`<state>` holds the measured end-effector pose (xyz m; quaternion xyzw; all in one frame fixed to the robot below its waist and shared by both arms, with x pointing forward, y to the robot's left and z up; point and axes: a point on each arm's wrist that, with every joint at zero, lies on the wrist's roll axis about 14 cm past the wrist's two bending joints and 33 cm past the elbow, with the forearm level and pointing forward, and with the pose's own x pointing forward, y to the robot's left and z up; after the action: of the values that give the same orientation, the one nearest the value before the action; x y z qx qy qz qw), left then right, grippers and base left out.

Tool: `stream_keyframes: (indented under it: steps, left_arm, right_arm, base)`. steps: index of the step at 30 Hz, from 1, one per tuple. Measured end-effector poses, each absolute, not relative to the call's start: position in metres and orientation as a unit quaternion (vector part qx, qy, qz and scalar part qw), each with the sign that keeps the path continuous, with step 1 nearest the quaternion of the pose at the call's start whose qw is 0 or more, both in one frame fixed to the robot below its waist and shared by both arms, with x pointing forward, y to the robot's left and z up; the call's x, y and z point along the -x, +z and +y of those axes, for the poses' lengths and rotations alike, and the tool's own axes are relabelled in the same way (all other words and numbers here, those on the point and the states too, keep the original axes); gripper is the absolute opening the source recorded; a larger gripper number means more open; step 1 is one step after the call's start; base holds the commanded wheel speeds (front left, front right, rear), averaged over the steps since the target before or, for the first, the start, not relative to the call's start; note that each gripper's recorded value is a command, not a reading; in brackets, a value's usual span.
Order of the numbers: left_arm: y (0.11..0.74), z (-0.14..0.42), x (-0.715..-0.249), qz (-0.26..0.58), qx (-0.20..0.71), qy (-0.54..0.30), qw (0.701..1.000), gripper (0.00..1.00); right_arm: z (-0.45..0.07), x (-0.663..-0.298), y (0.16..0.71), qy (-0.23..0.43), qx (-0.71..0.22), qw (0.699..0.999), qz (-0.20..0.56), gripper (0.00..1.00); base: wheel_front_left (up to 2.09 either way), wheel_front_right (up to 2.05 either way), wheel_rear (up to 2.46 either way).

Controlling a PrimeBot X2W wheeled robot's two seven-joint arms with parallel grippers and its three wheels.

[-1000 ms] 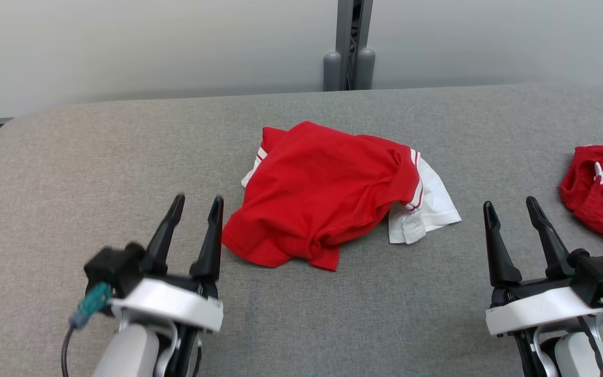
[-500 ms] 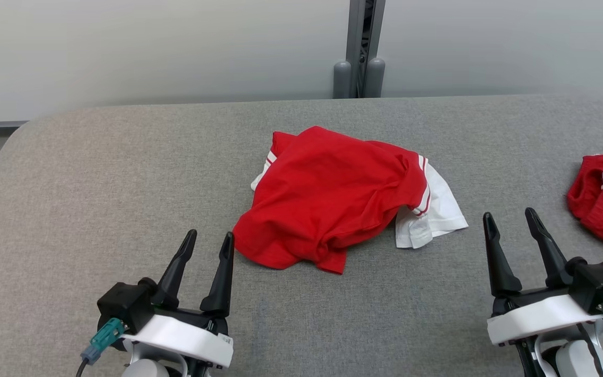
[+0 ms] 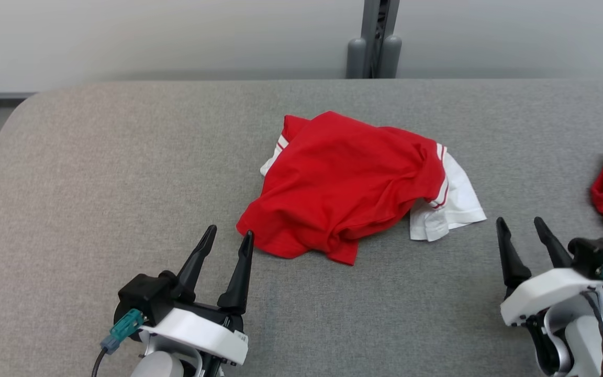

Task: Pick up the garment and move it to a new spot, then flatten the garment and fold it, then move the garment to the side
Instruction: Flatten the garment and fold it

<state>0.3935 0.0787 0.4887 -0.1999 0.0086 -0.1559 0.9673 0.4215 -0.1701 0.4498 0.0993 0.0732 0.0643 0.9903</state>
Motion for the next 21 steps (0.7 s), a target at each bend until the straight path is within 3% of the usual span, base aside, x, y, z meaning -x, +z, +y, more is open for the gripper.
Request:
stream_keyframes:
  steps: [9,21]
  left_arm:
    - [0.47,0.088,-0.401,0.032,0.196,-0.141,0.97,1.0]
    - [0.463,0.1,-0.402,0.04,0.196,-0.121,0.972,1.0]
  right_arm:
    - [-0.162,-0.463,0.411,0.075,-0.099,0.981,0.151,1.0]
    - [-0.148,-0.471,0.375,0.084,-0.11,0.963,0.23,1.0]
  base:
    - [0.0,0.0,0.0]
    - [0.0,0.0,0.0]
